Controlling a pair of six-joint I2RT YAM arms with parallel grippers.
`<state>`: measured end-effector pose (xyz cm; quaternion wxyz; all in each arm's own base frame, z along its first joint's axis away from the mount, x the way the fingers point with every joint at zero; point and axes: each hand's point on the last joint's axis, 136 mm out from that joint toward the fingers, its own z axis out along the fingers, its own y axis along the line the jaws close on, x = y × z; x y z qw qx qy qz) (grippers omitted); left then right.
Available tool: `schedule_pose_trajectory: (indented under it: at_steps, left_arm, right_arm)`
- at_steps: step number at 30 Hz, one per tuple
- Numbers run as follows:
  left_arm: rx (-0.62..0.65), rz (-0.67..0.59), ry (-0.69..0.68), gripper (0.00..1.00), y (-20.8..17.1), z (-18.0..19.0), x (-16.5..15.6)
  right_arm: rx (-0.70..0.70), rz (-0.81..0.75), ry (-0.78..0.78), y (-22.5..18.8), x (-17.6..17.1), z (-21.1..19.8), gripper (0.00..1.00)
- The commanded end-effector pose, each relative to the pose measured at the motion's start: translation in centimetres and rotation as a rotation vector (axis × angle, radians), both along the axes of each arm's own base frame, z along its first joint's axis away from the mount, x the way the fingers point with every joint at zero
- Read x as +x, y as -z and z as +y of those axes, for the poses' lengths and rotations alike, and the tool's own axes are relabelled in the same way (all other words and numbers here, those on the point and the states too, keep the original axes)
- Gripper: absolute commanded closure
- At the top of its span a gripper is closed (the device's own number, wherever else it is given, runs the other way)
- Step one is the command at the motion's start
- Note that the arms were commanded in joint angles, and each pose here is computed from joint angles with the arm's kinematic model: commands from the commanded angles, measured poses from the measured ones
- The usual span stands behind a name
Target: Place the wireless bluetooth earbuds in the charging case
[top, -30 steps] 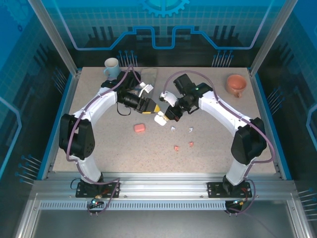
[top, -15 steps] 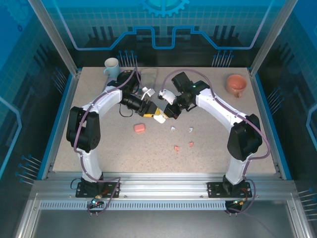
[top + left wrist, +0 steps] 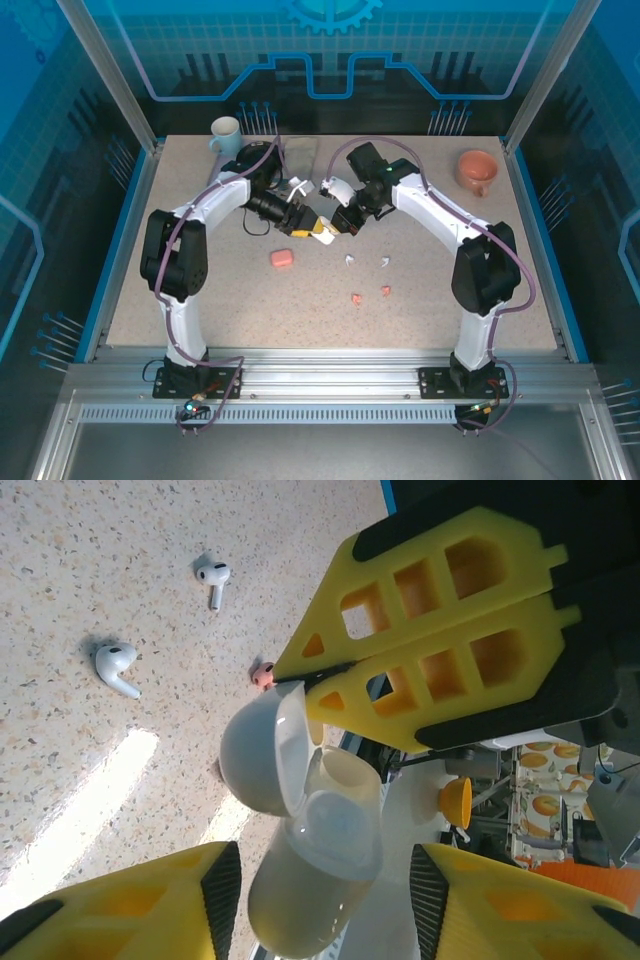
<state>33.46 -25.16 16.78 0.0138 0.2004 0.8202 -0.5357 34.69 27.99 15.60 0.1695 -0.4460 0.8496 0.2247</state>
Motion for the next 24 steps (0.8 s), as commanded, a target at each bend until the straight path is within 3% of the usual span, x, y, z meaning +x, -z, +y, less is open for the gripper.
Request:
schedule_pose_trajectory:
  at_steps: [1,24]
  left_arm:
    - [-0.034,0.009,0.019,0.50,-0.4,-0.5,0.0]
    - [-0.102,0.020,0.049,0.74,-1.6,-1.2,-0.7]
  right_arm:
    - [0.036,-0.006,-0.025,-0.8,0.3,0.5,1.00]
    - [0.058,-0.014,-0.014,-1.4,0.8,0.6,1.00]
